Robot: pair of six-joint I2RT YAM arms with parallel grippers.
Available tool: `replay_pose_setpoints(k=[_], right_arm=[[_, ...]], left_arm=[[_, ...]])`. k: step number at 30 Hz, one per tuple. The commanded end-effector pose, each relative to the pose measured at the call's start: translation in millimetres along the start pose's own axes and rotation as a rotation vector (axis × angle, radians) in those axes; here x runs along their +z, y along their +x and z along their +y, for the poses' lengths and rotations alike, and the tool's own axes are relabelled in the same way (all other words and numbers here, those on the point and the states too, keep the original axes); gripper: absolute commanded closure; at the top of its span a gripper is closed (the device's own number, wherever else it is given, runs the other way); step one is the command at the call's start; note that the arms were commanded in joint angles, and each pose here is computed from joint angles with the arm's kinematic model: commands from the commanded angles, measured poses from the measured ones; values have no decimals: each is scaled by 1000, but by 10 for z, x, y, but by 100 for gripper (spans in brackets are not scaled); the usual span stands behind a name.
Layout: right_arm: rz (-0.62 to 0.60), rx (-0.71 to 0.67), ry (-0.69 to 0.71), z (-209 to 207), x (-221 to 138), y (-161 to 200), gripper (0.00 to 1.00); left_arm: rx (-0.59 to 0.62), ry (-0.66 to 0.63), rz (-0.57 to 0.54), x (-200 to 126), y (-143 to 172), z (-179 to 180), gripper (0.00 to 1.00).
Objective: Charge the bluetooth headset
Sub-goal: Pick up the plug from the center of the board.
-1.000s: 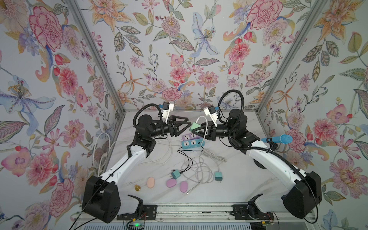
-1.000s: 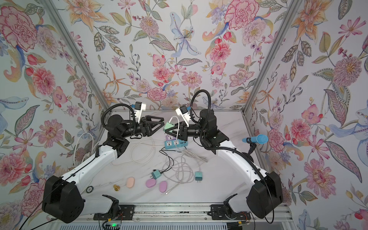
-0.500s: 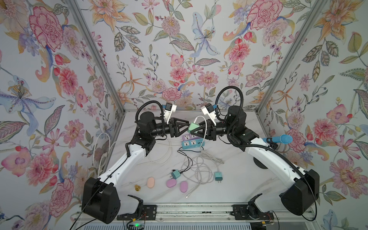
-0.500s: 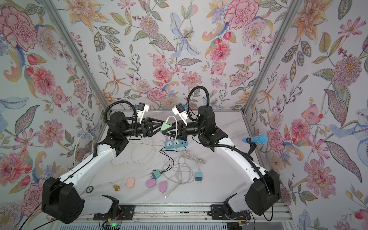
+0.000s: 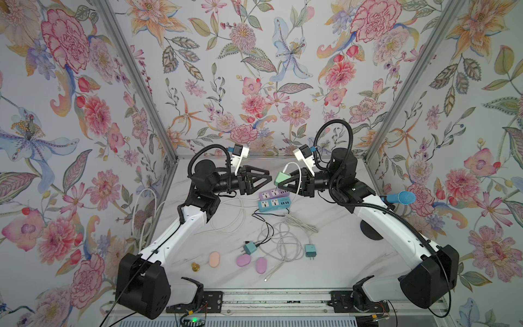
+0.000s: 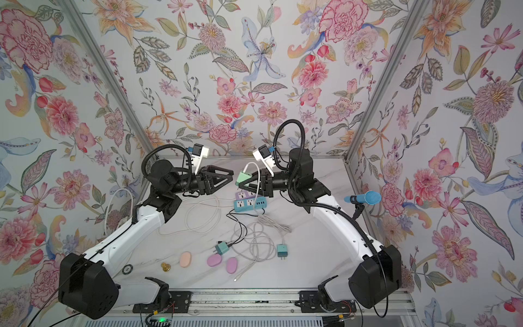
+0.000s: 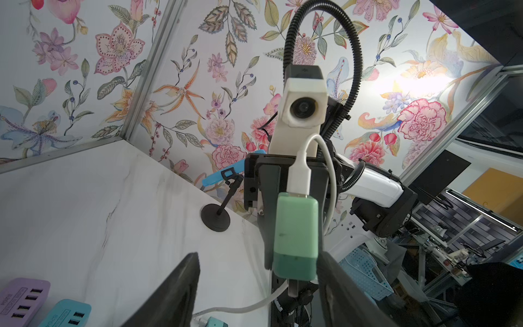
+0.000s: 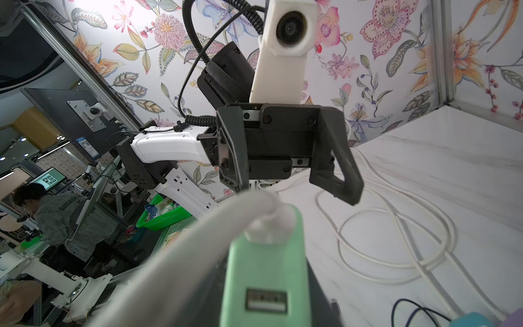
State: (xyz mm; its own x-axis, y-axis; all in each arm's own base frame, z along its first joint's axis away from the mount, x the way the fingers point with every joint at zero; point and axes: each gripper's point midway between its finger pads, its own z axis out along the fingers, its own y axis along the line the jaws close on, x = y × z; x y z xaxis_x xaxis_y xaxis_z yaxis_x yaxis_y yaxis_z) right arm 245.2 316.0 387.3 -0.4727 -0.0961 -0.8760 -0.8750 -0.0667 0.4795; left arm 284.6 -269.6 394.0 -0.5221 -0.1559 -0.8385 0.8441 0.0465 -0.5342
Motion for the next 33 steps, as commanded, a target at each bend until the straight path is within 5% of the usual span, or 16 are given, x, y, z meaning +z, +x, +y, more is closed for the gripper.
replay_pose_setpoints(k=[1, 9, 17, 23, 25, 28, 33], right_arm=[[12, -41, -33, 60, 87, -52, 100], [34, -45, -75, 2, 272, -96, 100], [38, -46, -83, -27, 313, -118, 100], [29, -59, -77, 17, 333, -164, 99], [26, -58, -68, 15, 356, -169, 83], [22, -40, -47, -26, 365, -153, 42], [-11, 45, 119, -265, 219, -24, 25]], left_arm=[[17, 94, -11, -17, -46, -221, 32], [-6, 132, 22, 49, 54, -217, 39], [3, 117, 29, 81, 68, -171, 64], [69, -15, 65, 114, 72, 7, 81], [109, -69, 77, 122, 45, 46, 91], [140, -130, 72, 115, -12, 95, 99], [280, -343, 32, -11, -236, 252, 100]])
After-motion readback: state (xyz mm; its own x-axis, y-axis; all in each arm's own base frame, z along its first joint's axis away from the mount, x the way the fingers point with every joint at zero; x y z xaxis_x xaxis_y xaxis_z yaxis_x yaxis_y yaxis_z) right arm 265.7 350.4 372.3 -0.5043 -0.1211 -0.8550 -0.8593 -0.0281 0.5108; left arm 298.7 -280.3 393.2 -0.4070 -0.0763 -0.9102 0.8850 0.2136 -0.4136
